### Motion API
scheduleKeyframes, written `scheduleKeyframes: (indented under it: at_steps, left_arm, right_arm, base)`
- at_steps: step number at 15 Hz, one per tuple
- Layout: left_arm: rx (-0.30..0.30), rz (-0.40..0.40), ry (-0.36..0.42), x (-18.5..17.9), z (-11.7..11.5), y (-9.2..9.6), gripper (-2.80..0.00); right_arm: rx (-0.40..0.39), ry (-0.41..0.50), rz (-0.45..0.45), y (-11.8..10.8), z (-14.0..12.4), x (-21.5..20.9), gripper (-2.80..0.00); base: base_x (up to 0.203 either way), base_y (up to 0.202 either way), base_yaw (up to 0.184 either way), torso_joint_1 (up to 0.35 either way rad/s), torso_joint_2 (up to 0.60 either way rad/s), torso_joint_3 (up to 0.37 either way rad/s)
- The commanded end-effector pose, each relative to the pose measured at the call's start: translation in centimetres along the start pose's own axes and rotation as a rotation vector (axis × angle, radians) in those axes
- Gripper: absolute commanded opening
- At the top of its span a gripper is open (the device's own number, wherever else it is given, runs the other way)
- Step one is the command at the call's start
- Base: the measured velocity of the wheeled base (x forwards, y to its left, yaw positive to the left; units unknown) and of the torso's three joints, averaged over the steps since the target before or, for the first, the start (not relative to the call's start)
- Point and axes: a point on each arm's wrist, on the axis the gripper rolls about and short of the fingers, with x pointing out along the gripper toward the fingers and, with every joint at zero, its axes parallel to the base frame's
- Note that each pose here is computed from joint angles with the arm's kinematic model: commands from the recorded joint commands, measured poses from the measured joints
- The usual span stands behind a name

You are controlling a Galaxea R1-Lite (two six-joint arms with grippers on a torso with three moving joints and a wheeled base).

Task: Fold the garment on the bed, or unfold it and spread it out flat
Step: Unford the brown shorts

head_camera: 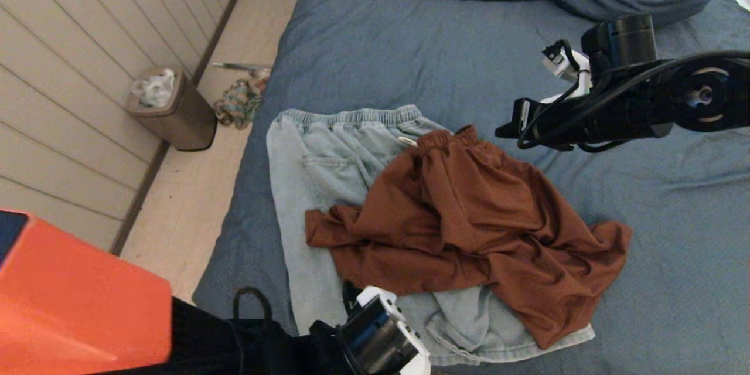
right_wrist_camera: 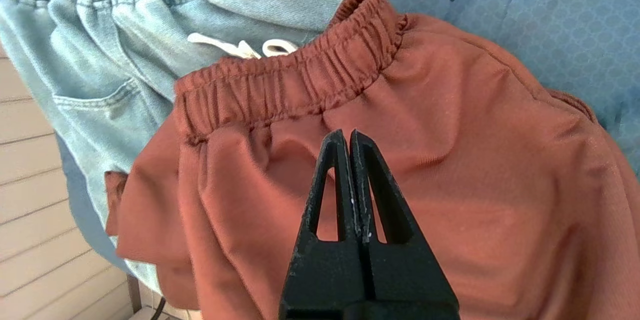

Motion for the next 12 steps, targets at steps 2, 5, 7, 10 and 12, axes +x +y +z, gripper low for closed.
scheduleKeyframes:
  at_steps: [2, 5, 7, 10, 12]
  left_arm:
    - [-0.02, 0.102, -0.074, 3.2, 2.6, 1.0, 0.0]
    - [-0.122, 0.15, -0.198, 2.7, 7.4, 4.1, 0.0]
    - [-0.177, 0.189, -0.252, 2.4, 9.8, 6.5, 0.0]
    - [-0.182, 0.2, -0.271, 2.5, 10.6, 7.2, 0.0]
    - [-0.181, 0.195, -0.273, 2.6, 10.9, 7.0, 0.0]
  right_arm:
    - [0.004, 0.01, -0.003, -0.2, -0.1, 0.6, -2.8]
    - [0.005, 0.019, -0.006, -0.3, -0.2, 1.1, -2.8]
    - [0.007, 0.028, -0.008, -0.4, -0.3, 1.6, -2.8]
    - [0.01, 0.037, -0.009, -0.6, -0.5, 2.0, -2.8]
    - [0.012, 0.04, -0.01, -0.6, -0.6, 2.1, -2.8]
  base:
    - [0.0, 0.0, 0.0, 0.0, 0.0, 0.0]
    - [0.0, 0.0, 0.0, 0.0, 0.0, 0.0]
    - [0.0, 0.0, 0.0, 0.0, 0.0, 0.0]
    - [0.0, 0.0, 0.0, 0.0, 0.0, 0.0]
    - [0.0, 0.0, 0.0, 0.0, 0.0, 0.0]
